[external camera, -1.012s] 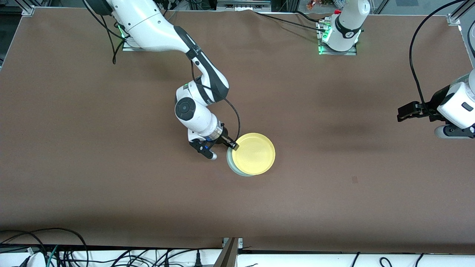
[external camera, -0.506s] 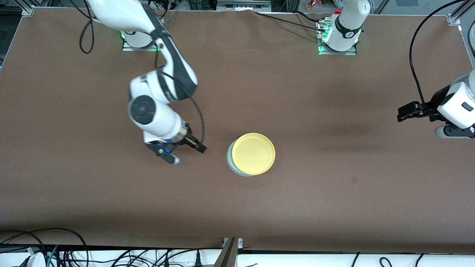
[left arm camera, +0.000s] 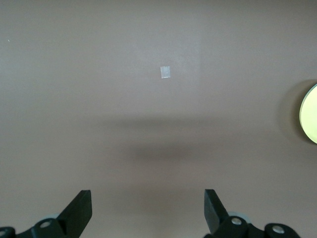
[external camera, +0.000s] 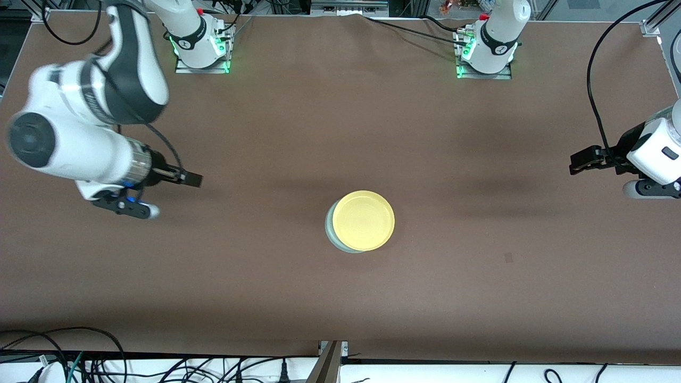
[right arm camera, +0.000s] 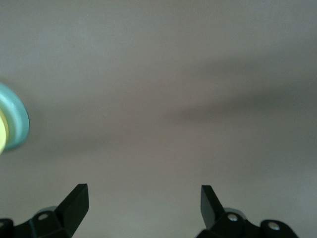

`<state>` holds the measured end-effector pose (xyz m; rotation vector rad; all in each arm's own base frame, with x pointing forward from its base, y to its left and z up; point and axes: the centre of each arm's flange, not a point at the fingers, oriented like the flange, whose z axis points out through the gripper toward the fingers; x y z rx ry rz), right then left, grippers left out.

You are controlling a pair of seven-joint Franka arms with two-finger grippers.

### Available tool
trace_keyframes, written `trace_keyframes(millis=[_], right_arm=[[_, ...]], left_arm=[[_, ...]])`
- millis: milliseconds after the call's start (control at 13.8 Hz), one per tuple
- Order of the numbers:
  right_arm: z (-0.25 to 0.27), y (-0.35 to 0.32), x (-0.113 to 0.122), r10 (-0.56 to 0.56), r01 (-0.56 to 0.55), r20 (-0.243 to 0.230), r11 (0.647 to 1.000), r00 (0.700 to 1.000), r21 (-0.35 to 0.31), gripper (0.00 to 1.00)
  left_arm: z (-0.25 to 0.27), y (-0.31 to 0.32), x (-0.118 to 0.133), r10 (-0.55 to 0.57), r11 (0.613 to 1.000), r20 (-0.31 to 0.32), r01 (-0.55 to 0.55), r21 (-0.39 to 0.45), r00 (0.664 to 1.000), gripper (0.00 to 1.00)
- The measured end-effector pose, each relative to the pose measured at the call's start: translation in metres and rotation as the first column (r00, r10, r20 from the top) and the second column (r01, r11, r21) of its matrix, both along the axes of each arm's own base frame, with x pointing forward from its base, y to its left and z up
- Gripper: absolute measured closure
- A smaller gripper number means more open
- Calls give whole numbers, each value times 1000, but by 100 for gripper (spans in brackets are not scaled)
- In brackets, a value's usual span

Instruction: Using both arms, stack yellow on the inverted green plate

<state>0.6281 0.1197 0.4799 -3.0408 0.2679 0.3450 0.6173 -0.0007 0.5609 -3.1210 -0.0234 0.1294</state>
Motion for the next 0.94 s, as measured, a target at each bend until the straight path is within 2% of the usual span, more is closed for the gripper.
trace_keyframes(millis=[289, 506, 795, 940], right_arm=[[42, -78, -22, 164, -165, -42, 986, 986, -21, 0], [73, -90, -49, 218, -220, -35, 972, 975, -79, 0], [86, -114, -73, 193, -188, 37, 977, 981, -100, 0], [89, -123, -77, 184, -178, 56, 979, 981, -102, 0]], left_arm=[[0, 0, 0, 0, 1000, 0, 0, 0, 1000, 0], [0, 0, 0, 0, 1000, 0, 0, 0, 1000, 0], [0, 0, 0, 0, 1000, 0, 0, 0, 1000, 0], [0, 0, 0, 0, 1000, 0, 0, 0, 1000, 0]])
